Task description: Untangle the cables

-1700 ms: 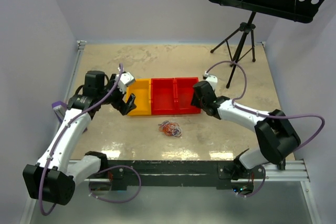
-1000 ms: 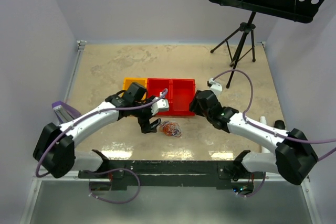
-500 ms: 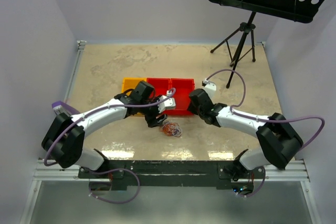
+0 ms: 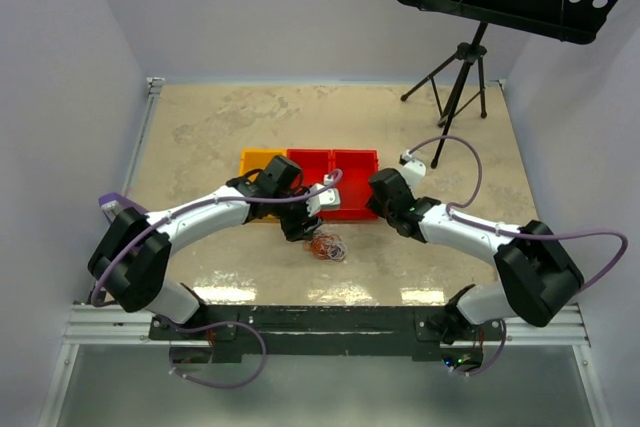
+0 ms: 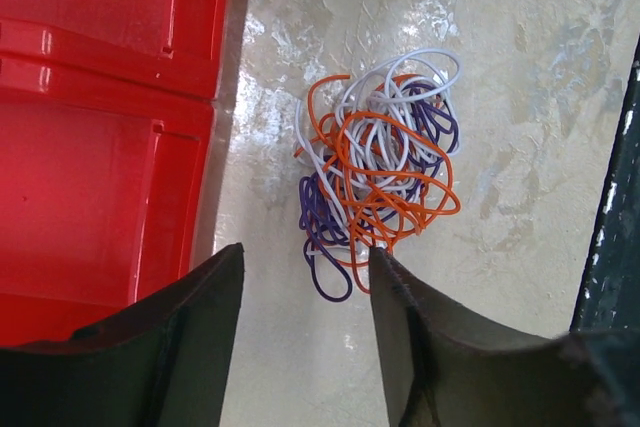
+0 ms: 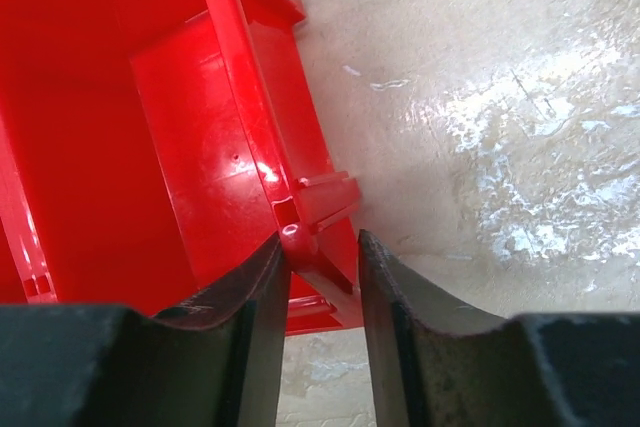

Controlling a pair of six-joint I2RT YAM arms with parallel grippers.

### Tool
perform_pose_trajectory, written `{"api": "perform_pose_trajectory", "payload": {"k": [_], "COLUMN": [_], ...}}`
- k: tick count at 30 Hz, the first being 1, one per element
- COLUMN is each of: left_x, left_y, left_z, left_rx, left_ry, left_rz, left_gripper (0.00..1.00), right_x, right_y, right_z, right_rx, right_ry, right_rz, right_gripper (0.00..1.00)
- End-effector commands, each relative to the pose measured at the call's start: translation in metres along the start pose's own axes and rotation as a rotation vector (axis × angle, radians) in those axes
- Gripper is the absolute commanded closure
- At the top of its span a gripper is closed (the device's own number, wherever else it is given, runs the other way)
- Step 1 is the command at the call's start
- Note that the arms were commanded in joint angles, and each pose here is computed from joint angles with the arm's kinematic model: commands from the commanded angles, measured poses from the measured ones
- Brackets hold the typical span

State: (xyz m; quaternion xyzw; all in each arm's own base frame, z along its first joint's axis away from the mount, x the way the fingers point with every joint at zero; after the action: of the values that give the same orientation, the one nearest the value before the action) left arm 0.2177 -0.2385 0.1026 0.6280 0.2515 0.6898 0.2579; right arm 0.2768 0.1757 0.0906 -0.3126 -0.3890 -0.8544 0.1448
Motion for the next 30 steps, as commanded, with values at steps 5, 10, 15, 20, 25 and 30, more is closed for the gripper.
{"api": "perform_pose_trajectory", "payload": {"k": [5,10,15,20,25,30], "left_x": [-0.002,-0.004,-0.003,-0.007,-0.012,-0.013], "left_y": [0.019,0.016,0.013,0.015,0.013,0.013], "left_z": [0.013,0.008,0.006,0.005,0.006,0.009], "left_rx": [-0.022,-0.018,-0.019,-0.014,-0.023,-0.014], "left_ry": [0.025,-0.005,-0.004,-0.022,-0.013,-0.018], "left_rz": [-0.044,-0.034,-0.024,-0.032,-0.019,0.005], "left_gripper": [0.54,0.55,0.55,0.67,0.94,1.00], "right_x": [0.008,0.018,0.032,0.049,0.069,0.087], "right_y": [0.015,0.022,0.034,0.045,0.047,0.029], "right_z": [0.005,0.014,0.022,0.033,0.044,0.065], "right_rx": [-0.062,-0.061,-0.082,-0.111,-0.113,-0.028], "right_ry": [0.025,0.070,0.108,0.165,0.285,0.527], "right_rz": [-0.053,-0.052,-0.069,-0.077,-0.033,0.084], "right_gripper": [0.44,0.30,0.32,0.35,0.35,0.34]}}
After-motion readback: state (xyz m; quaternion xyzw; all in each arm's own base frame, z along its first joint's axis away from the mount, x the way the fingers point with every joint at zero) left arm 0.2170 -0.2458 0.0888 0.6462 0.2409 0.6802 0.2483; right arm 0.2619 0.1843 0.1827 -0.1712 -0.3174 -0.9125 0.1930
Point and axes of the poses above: each gripper's point midway between its finger pads, its own x axis back along the fingers, its own z axis along the line the jaws close on, y = z × x, the point moved 4 cm from there along x, back along the fingers, and after that the axes turned 13 degrees about -x, right-handed, at the moved point
